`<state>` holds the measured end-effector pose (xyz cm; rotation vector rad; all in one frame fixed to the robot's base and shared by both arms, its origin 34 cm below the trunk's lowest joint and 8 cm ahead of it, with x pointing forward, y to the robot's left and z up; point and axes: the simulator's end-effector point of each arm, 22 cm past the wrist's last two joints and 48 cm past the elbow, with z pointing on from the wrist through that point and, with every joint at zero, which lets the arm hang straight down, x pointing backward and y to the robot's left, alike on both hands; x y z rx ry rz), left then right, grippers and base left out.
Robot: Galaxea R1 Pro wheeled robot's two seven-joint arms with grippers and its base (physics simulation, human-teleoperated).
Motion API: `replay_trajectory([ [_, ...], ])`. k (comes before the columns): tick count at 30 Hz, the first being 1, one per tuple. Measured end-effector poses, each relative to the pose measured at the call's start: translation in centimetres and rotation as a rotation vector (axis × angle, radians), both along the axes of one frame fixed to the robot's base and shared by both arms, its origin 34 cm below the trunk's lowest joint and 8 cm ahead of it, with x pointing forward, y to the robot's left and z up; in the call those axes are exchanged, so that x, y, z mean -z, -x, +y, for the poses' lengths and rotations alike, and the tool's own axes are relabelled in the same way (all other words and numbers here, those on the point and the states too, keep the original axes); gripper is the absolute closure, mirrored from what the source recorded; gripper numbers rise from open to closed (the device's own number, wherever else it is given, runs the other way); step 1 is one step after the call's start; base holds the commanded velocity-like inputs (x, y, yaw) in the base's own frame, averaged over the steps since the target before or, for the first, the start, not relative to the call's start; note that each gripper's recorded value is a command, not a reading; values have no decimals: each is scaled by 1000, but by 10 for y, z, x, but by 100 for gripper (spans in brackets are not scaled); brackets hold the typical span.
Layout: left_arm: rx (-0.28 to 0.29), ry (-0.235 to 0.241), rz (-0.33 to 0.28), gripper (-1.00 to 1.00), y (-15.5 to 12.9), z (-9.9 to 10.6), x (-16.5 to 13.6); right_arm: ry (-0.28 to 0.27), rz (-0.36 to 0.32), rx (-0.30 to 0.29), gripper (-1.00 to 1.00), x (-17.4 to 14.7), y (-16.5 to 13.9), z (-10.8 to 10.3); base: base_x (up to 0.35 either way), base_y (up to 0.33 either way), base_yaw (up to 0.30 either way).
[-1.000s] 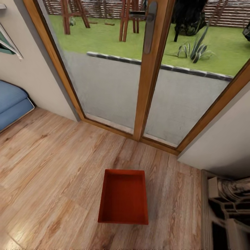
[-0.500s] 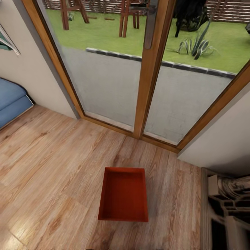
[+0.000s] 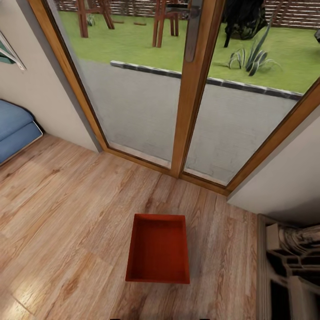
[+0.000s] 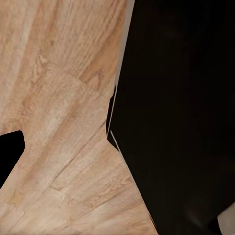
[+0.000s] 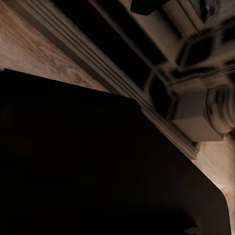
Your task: Move the two storage containers from the living room to the garage. In the garage, place one container on the floor and stack the other container on top of it (either order is fine).
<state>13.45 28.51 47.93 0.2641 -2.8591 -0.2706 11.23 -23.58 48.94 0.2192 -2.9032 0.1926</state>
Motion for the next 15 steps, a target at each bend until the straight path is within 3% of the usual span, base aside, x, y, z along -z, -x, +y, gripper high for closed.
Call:
replay_trajectory([
  [15, 4, 4, -2, -100, -1, -2, 0, 1, -8, 4, -100, 0, -1, 0, 0, 0, 0],
])
